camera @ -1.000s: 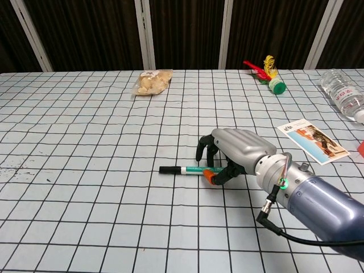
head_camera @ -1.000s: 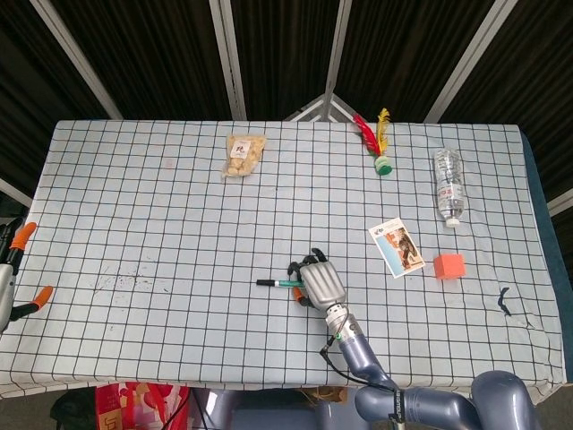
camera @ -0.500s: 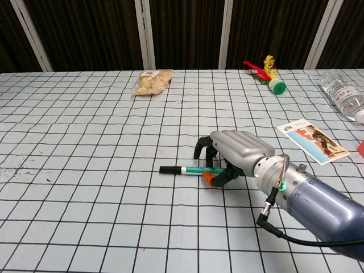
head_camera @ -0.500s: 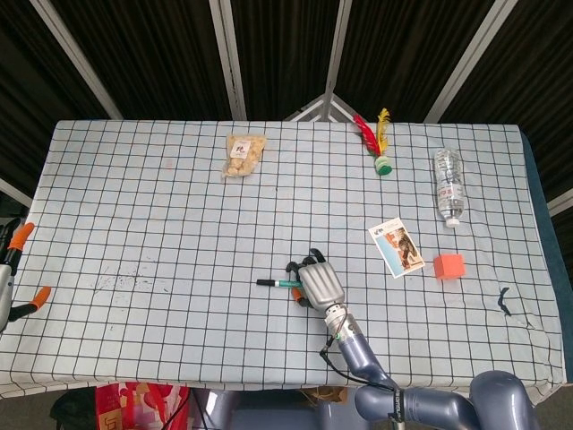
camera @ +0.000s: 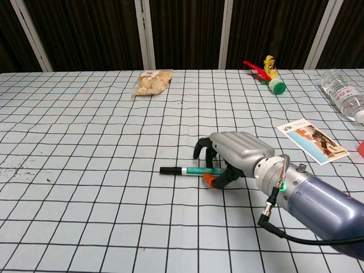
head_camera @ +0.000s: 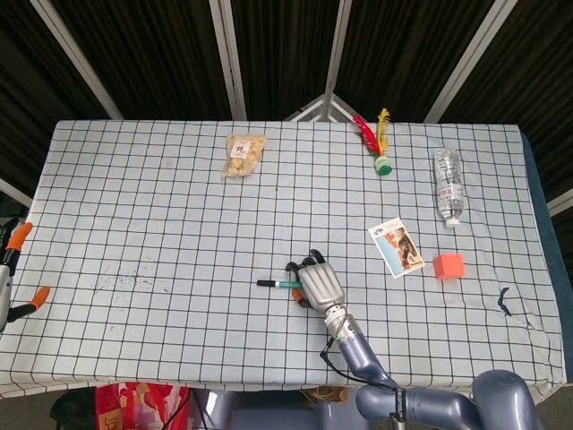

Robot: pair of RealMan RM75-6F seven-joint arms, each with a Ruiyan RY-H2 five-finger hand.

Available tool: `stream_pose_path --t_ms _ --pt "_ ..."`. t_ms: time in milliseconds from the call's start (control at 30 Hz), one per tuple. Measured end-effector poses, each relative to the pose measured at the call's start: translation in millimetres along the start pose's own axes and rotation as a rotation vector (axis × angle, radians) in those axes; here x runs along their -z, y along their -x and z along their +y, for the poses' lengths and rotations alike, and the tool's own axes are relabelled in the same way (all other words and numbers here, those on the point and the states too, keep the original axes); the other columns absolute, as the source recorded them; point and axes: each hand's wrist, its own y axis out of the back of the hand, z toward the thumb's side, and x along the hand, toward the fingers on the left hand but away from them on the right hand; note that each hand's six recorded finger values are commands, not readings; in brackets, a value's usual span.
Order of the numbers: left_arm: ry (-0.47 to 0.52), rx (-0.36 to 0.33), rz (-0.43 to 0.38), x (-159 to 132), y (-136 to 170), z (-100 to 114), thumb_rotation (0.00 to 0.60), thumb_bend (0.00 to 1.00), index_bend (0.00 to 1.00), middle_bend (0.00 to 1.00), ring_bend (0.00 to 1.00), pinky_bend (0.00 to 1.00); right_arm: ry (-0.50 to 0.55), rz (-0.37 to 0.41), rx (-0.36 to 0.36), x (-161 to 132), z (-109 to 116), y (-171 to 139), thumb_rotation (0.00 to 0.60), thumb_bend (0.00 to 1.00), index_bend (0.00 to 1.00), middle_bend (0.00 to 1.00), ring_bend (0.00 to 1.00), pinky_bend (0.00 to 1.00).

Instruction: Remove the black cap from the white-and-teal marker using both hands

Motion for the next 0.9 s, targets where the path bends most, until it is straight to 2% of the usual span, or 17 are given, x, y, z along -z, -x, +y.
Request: stream_pose_path --t_ms 233,433,733,900 --pt "0.000 0.002 0.004 0.8 0.2 0.1 0.600 0.34 0.03 0.00 0.00 0.00 -0.003 0.002 -0.015 -1.1 0.1 -1.8 0.600 0.45 0.32 0.39 0.21 0.12" --pt "0.004 -0.001 0.011 2.9 0.9 1.3 0.600 0.34 0.03 0.00 0.00 0.00 -0.009 0.012 -0.021 -3.8 0.4 -3.4 0.600 0.45 0.32 0.40 0.25 0.12" --pt "0.007 -0.003 0.021 7.1 2.1 2.2 0.600 0.34 0.03 0.00 0.00 0.00 -0.016 0.021 -0.019 -6.6 -0.5 -2.3 0.600 0.47 0.33 0.50 0.34 0.12" --pt "0.011 -0.004 0.030 9.9 2.0 2.2 0.600 0.34 0.03 0.00 0.00 0.00 -0.009 0.021 0.008 -8.0 2.9 -1.2 0.600 0.47 0.41 0.56 0.39 0.12"
